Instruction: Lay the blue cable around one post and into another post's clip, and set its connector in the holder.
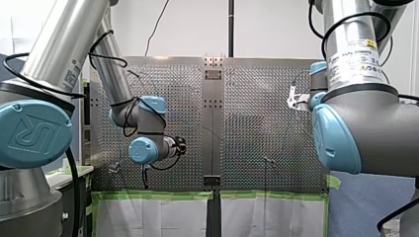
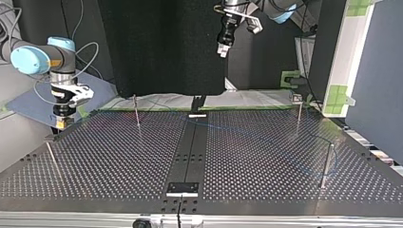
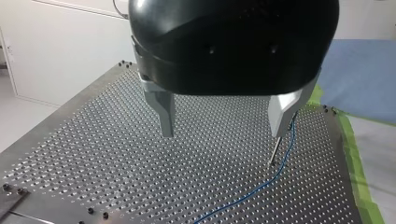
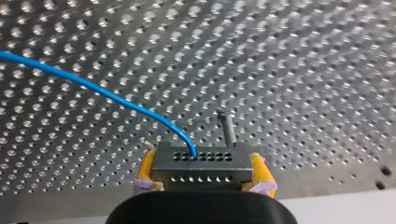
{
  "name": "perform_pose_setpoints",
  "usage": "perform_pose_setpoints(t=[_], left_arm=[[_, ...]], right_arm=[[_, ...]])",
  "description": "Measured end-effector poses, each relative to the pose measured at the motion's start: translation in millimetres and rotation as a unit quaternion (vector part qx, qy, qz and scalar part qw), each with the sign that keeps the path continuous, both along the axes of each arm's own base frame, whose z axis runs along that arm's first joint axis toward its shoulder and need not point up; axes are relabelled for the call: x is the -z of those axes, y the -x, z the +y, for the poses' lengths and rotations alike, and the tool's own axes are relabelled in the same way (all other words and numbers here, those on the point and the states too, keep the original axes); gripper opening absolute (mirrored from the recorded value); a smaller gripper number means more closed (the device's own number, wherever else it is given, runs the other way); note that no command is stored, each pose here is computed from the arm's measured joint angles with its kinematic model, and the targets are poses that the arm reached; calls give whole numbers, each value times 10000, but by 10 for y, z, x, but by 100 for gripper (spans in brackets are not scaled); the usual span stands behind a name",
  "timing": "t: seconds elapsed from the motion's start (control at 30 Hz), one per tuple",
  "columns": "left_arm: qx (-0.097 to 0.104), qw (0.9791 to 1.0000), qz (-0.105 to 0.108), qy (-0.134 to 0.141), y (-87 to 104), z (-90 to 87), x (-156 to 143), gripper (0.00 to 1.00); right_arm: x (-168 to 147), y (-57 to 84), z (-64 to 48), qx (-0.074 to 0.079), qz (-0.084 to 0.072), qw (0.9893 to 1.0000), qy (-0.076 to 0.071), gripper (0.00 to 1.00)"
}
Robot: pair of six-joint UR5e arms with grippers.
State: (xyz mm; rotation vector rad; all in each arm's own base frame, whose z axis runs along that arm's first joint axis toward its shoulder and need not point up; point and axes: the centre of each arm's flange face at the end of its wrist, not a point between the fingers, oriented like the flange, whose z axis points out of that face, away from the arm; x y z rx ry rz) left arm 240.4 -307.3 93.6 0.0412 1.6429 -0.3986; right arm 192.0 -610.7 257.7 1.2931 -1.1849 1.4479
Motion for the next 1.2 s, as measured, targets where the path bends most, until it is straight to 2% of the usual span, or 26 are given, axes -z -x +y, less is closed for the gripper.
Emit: perform_pose_setpoints(t=[0.2,0.37,0.57,0.77,0.83,0.93,1.1,1.2], left_arm=[[-11,10000,33,-46,8,8,8,100],[-20,10000,49,-51,11,12,11,100],[-38,9999,80,-85,11,24,18,100],[-53,9999,100,-105,10,33,23,100],[-53,9999,105,-109,10,34,24,100],[-67,9998,114,-117,11,39,26,100],[-146,9997,122,-133,7,57,28,100],[-164,9997,131,-155,9,63,30,100]], right_arm=[[-96,-19,-99,-133,240,9996,-5,0],[-208,-9,-157,-142,438,9989,7,0],[-217,1,-149,-281,695,9972,-81,0],[-221,62,-173,-428,920,9948,-7,0],[-232,84,-193,-485,917,9946,64,0],[-248,115,-222,-568,838,9947,151,0],[-259,194,-251,-673,670,9953,166,0],[-264,268,-271,-675,603,9958,163,0]])
